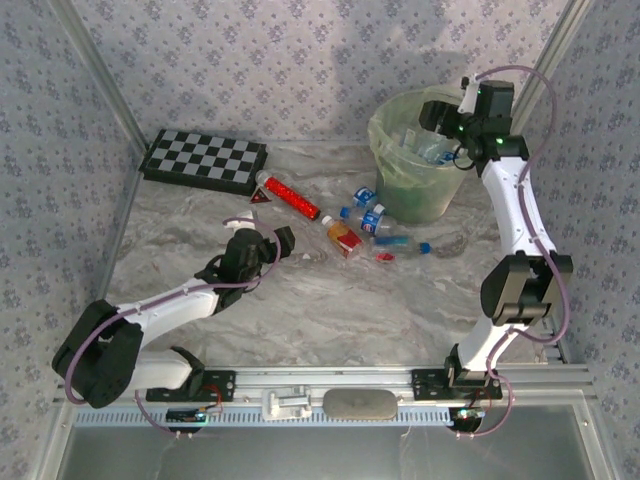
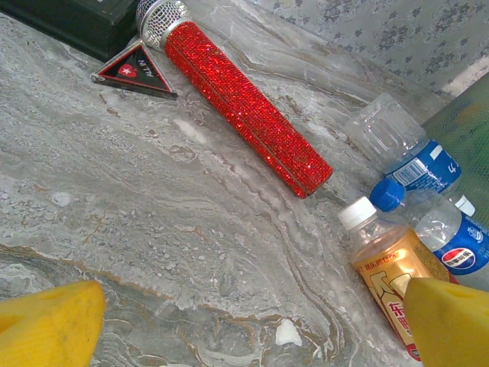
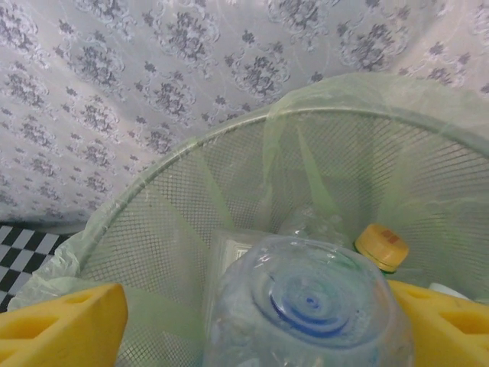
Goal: Put the plastic bottles in the bin
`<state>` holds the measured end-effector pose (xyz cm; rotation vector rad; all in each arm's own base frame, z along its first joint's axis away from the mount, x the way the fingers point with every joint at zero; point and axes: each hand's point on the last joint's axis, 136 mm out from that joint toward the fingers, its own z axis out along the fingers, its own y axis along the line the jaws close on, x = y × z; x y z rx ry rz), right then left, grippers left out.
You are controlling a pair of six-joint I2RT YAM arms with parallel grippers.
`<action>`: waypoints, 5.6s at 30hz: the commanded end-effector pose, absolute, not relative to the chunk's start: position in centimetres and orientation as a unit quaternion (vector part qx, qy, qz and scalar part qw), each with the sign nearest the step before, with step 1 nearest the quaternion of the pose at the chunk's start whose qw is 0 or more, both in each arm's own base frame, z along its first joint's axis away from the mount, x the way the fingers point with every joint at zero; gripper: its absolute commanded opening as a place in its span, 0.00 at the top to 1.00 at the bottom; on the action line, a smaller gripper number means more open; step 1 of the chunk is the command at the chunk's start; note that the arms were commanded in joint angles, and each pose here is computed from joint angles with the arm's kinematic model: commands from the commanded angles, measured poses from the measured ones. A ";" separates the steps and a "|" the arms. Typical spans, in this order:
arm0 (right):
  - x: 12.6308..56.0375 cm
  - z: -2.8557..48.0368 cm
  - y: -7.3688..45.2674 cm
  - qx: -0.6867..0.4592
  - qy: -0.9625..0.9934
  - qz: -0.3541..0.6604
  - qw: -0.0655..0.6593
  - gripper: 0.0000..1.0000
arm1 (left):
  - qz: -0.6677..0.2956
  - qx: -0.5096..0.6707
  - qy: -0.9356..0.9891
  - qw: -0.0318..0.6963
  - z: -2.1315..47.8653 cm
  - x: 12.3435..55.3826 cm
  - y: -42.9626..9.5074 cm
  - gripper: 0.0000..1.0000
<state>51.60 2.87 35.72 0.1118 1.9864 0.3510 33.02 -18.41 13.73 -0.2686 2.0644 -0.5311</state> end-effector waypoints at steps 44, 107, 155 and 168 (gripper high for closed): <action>33.6 14.0 27.8 -0.331 0.913 0.123 0.206 0.00 | -0.148 -0.248 0.824 0.487 13.7 32.6 -8.9 0.00; 42.7 39.2 20.5 -0.205 0.842 0.147 0.477 0.51 | -0.216 -0.209 0.823 0.481 14.2 33.4 -10.5 0.00; 46.2 42.6 3.5 -0.003 0.834 0.051 0.550 0.15 | -0.238 -0.130 0.854 0.444 13.5 34.4 -15.7 0.00; 45.5 37.2 -1.7 0.063 0.866 0.007 0.497 0.15 | -0.242 -0.118 0.856 0.441 13.7 35.2 -17.0 0.00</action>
